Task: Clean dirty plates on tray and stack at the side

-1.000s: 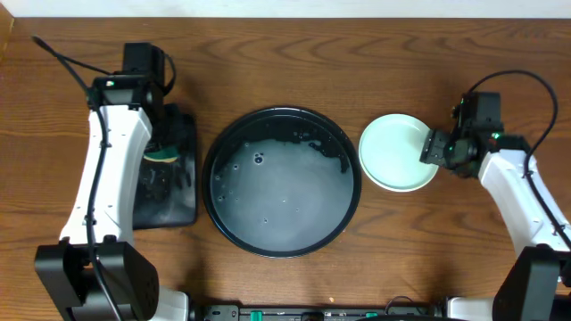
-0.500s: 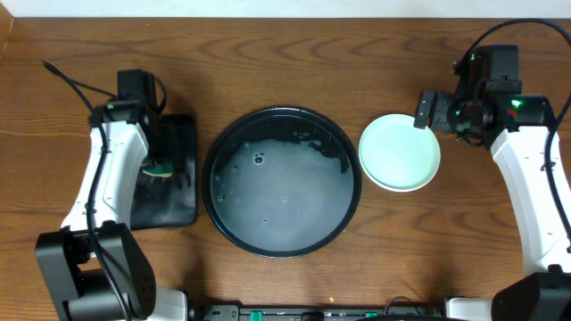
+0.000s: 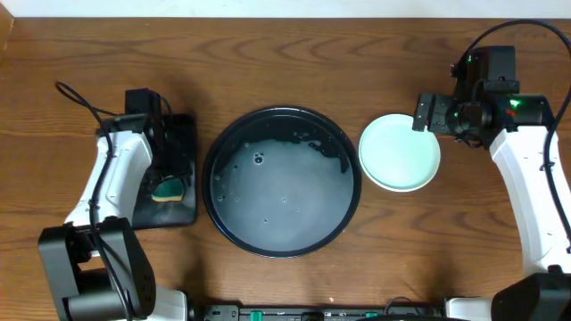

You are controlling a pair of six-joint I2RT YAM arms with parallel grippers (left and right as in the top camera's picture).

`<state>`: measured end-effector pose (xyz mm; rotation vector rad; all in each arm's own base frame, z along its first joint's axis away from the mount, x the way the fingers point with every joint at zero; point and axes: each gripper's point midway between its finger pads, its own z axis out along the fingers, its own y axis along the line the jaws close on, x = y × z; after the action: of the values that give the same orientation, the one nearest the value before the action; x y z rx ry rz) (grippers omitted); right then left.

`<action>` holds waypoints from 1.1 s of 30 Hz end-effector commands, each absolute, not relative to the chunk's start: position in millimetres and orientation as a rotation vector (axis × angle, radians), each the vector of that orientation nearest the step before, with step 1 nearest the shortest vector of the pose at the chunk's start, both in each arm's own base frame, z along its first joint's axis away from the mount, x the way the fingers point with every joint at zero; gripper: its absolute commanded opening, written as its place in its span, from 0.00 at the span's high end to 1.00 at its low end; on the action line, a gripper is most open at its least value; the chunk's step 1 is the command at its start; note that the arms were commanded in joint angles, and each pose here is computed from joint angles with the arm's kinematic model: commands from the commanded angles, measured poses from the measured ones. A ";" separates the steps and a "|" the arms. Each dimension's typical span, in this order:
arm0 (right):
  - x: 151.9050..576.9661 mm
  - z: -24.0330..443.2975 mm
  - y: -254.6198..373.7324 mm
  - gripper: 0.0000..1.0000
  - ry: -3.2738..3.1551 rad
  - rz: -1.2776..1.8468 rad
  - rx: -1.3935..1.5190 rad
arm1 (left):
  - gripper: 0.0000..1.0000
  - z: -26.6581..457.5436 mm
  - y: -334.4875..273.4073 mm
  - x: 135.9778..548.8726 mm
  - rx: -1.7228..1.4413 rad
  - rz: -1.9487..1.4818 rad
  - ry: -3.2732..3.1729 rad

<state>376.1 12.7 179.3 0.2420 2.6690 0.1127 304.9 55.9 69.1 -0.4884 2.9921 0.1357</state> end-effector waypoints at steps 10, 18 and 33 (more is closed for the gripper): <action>383.6 331.4 16.6 0.01 2.301 0.159 0.187 | 0.28 225.1 54.5 331.0 -0.461 0.048 2.589; 327.9 416.7 15.0 0.01 2.057 0.179 0.161 | 0.27 235.6 53.9 327.0 -0.456 0.046 2.556; 249.2 429.5 12.8 0.01 2.043 0.180 0.160 | 0.27 235.6 53.9 327.0 -0.456 0.046 2.556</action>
<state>257.7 10.4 430.4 0.1724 2.0310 0.1741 327.1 52.6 234.8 -0.4436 2.5574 0.0495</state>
